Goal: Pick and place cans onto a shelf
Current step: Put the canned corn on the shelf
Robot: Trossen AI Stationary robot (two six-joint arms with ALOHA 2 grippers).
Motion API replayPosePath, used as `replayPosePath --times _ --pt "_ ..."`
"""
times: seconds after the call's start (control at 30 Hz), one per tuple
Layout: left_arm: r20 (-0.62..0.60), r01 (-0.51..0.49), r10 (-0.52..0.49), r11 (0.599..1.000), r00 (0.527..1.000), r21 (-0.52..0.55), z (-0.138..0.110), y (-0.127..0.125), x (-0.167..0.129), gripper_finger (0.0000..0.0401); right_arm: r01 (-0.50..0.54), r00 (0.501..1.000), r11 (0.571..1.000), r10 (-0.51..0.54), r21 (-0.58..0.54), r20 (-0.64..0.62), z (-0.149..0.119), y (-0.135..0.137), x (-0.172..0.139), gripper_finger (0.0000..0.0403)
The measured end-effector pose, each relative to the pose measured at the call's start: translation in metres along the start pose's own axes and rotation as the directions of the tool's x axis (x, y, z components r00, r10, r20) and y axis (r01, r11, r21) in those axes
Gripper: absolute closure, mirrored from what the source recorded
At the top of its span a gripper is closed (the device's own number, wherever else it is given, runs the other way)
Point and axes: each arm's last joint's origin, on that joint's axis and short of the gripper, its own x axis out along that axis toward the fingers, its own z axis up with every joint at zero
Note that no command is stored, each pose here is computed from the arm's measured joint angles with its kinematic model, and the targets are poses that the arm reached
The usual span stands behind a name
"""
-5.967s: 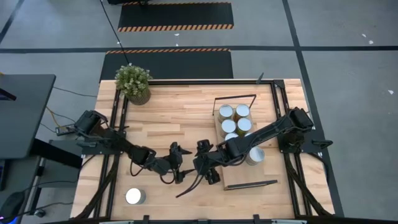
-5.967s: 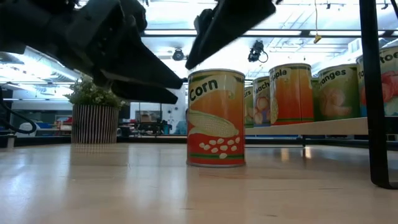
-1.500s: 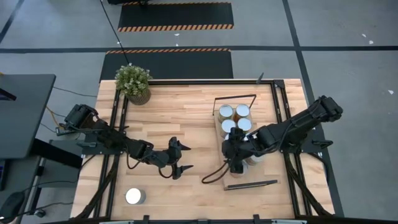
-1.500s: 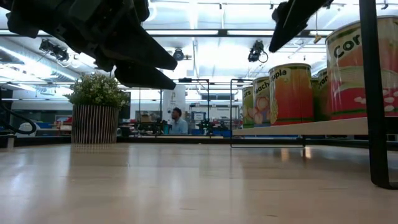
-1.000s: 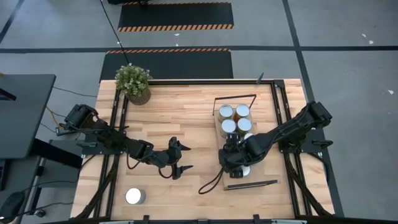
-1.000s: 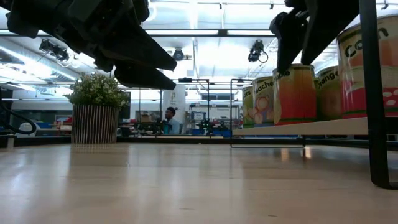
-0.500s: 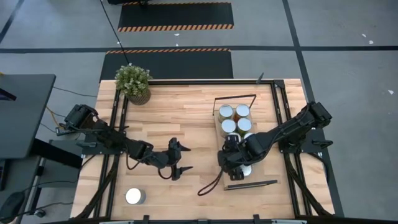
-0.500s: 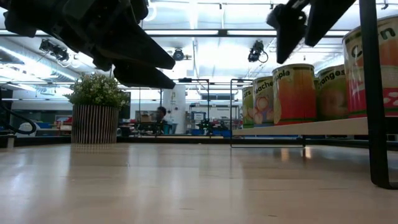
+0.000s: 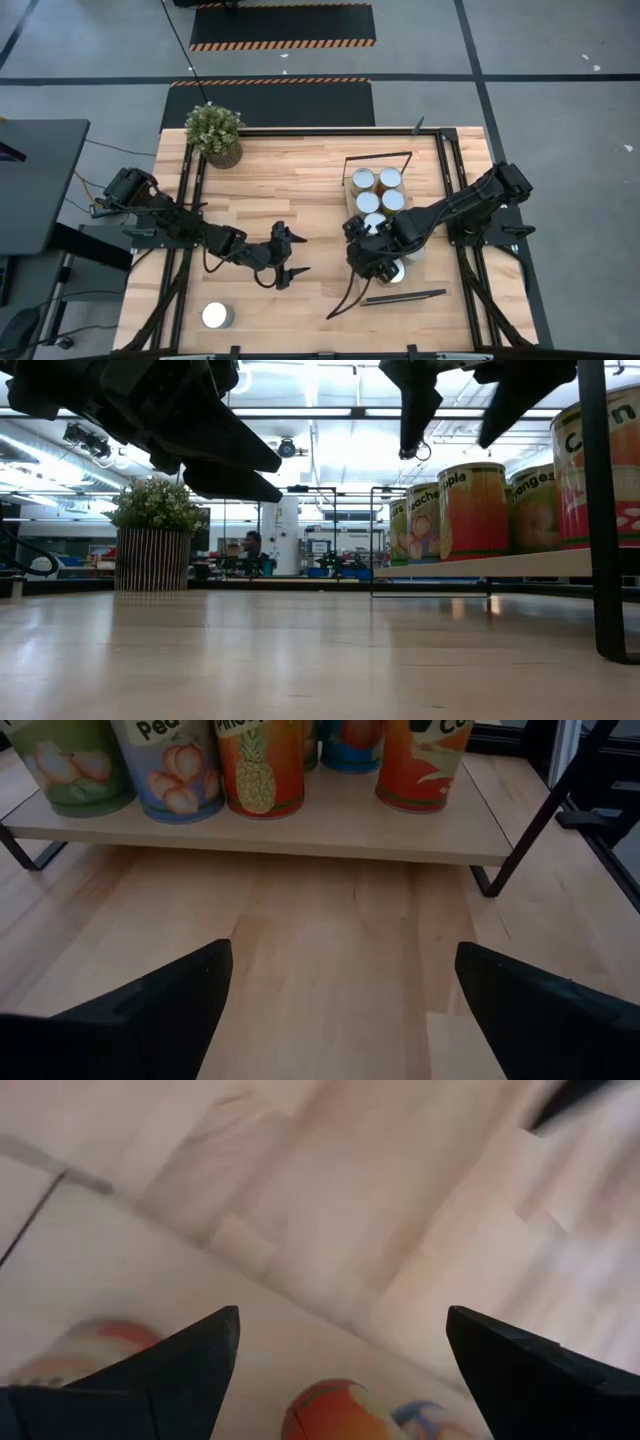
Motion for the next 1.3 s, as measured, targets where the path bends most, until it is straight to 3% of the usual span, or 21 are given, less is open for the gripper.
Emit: replayPosePath --times 0.17,0.9,1.1,1.3 --pt "0.000 0.000 0.000 1.000 1.000 0.008 0.000 0.000 0.000 0.0012 -0.076 0.997 0.987 0.076 -0.144 -0.004 -0.002 0.002 0.000 0.0039" --pt "-0.004 0.009 -0.009 1.000 1.000 0.019 0.000 0.001 0.000 0.0012 -0.169 0.968 0.959 0.118 -0.228 -0.220 -0.017 0.033 -0.010 0.0056" --pt "-0.007 0.021 -0.021 1.000 1.000 0.017 0.000 0.000 0.000 0.0012 -0.098 0.986 0.966 0.063 -0.237 -0.152 -0.009 0.034 -0.012 0.0056" --pt "-0.007 0.019 -0.019 1.000 1.000 0.017 0.000 0.001 0.001 0.0012 -0.137 0.990 0.965 0.138 -0.223 -0.011 0.005 0.029 -0.016 0.0056"
